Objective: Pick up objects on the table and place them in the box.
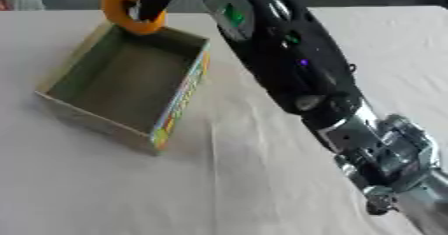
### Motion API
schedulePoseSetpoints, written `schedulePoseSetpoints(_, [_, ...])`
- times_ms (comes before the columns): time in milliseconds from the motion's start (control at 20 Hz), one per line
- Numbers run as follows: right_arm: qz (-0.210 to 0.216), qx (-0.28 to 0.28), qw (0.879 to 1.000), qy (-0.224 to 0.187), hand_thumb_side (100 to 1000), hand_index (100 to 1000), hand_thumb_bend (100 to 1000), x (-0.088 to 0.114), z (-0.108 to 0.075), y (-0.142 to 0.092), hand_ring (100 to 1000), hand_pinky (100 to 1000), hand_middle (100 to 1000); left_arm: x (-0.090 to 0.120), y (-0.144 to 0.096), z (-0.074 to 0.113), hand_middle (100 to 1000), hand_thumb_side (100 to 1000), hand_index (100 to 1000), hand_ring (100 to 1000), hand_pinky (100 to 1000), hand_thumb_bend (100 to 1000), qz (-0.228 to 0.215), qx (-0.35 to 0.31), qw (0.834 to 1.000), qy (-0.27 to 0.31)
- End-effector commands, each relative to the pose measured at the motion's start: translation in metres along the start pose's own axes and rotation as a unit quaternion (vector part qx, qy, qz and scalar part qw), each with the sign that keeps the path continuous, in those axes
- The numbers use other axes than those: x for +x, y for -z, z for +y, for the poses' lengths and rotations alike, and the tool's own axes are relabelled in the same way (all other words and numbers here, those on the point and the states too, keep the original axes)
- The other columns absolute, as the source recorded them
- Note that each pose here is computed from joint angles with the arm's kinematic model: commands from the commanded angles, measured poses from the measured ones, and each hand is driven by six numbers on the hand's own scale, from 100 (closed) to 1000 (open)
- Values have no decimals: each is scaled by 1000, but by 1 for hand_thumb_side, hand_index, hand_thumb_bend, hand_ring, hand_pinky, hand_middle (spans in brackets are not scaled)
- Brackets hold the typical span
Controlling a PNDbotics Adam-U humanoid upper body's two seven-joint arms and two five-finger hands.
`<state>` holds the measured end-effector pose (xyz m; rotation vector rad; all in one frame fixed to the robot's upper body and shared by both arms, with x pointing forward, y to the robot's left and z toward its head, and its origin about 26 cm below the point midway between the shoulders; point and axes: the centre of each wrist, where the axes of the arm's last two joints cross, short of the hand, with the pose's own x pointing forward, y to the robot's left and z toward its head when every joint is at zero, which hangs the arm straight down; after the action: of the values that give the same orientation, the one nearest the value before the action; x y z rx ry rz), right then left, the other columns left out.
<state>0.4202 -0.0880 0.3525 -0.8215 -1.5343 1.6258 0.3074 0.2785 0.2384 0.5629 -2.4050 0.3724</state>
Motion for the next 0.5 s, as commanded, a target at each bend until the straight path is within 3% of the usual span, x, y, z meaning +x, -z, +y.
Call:
schedulePoseSetpoints(50, [-1, -10, 1000, -10, 230, 500, 100, 8, -3, 5, 789, 760, 428, 8, 5, -1, 701, 930, 860, 681, 786, 100, -17, -3, 1000, -6])
schedulePoseSetpoints(500, [30, 51, 998, -15, 221, 557, 100, -3, 42, 34, 807, 763, 486, 8, 5, -1, 701, 930, 860, 681, 787, 100, -16, -1, 1000, -7])
